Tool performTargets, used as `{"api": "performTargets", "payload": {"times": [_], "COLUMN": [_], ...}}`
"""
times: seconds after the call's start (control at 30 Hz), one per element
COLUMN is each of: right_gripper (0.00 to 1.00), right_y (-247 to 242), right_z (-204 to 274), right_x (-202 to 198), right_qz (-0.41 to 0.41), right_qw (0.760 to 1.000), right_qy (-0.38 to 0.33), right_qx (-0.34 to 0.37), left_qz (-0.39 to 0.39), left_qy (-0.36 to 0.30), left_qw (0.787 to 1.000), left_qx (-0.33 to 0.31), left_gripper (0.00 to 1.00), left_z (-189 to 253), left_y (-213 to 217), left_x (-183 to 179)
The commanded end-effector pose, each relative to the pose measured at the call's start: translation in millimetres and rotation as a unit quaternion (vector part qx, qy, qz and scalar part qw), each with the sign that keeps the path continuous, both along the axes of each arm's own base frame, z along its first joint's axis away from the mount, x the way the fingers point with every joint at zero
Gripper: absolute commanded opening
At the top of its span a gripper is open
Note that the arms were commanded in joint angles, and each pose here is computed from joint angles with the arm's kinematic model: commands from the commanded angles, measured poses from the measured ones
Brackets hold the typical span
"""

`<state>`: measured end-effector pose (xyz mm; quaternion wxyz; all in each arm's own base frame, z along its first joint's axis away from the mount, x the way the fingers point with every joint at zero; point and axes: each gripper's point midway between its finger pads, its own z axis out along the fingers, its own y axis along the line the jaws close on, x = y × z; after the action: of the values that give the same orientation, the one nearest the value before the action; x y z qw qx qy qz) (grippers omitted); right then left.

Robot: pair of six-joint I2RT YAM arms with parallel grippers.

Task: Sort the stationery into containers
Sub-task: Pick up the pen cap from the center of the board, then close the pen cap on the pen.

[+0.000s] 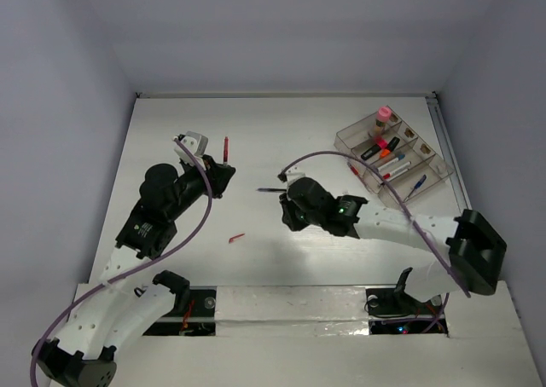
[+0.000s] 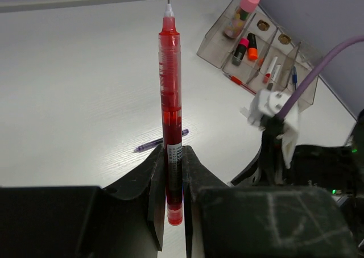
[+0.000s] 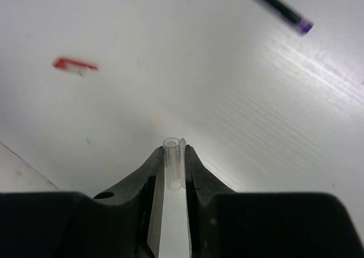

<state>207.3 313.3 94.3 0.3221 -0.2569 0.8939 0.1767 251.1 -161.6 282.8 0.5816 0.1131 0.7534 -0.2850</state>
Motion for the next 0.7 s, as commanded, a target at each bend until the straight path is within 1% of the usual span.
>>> {"api": "performTargets", "payload": {"times": [0.0, 0.03, 0.1, 0.13, 0.2, 0.23, 0.37, 0.4, 0.5, 0.53, 0.6, 0.67], "right_gripper": [0.0, 0.0, 0.0, 0.0, 0.0, 0.0, 0.0, 0.0, 0.0, 0.0, 0.0, 0.0], "right_y": [16.4, 15.0, 11.9, 5.6, 1.0, 1.3, -12.3, -15.3, -14.8, -13.2, -3.7, 2.5], "right_z": [66.9, 80.1, 105.7, 133.4, 164.0, 185.8, 238.5, 257.7, 281.7, 302.7, 312.1, 334.0], "right_x": [23.8, 28.6, 32.6, 38.7, 40.7, 42.3, 48.7, 51.4, 58.0, 59.0, 64.3, 67.0], "right_qz": [-0.046, -0.056, -0.066, -0.082, -0.089, -0.092, -0.122, -0.13, -0.137, -0.138, -0.134, -0.132], "right_qw": [0.989, 0.985, 0.977, 0.966, 0.953, 0.941, 0.91, 0.896, 0.879, 0.862, 0.856, 0.838], "right_qy": [-0.078, -0.096, -0.122, -0.15, -0.179, -0.199, -0.249, -0.27, -0.291, -0.306, -0.313, -0.326], "right_qx": [0.119, 0.135, 0.161, 0.193, 0.226, 0.258, 0.307, 0.328, 0.353, 0.381, 0.39, 0.417], "left_qz": [-0.027, -0.034, -0.077, -0.091, -0.134, -0.147, -0.196, -0.211, -0.229, -0.23, -0.231, -0.234], "left_qy": [-0.038, -0.041, -0.038, -0.036, -0.053, -0.063, -0.066, -0.064, -0.051, -0.051, -0.047, -0.047], "left_qw": [0.999, 0.998, 0.996, 0.995, 0.988, 0.985, 0.975, 0.972, 0.968, 0.968, 0.968, 0.967], "left_qx": [-0.02, -0.023, -0.029, -0.034, -0.05, -0.06, -0.081, -0.084, -0.087, -0.088, -0.088, -0.089], "left_gripper": [0.0, 0.0, 0.0, 0.0, 0.0, 0.0, 0.0, 0.0, 0.0, 0.0, 0.0, 0.0], "left_z": [20.0, 21.8, 21.8, 22.7, 31.9, 38.1, 42.8, 42.1, 37.2, 37.4, 35.9, 35.8], "left_y": [-6.9, -9.0, -21.3, -25.2, -35.1, -38.1, -48.0, -51.3, -56.5, -57.0, -57.7, -58.2], "left_x": [-3.6, -4.6, -12.8, -16.3, -28.6, -33.0, -49.8, -53.4, -55.8, -55.4, -55.1, -55.4]}}
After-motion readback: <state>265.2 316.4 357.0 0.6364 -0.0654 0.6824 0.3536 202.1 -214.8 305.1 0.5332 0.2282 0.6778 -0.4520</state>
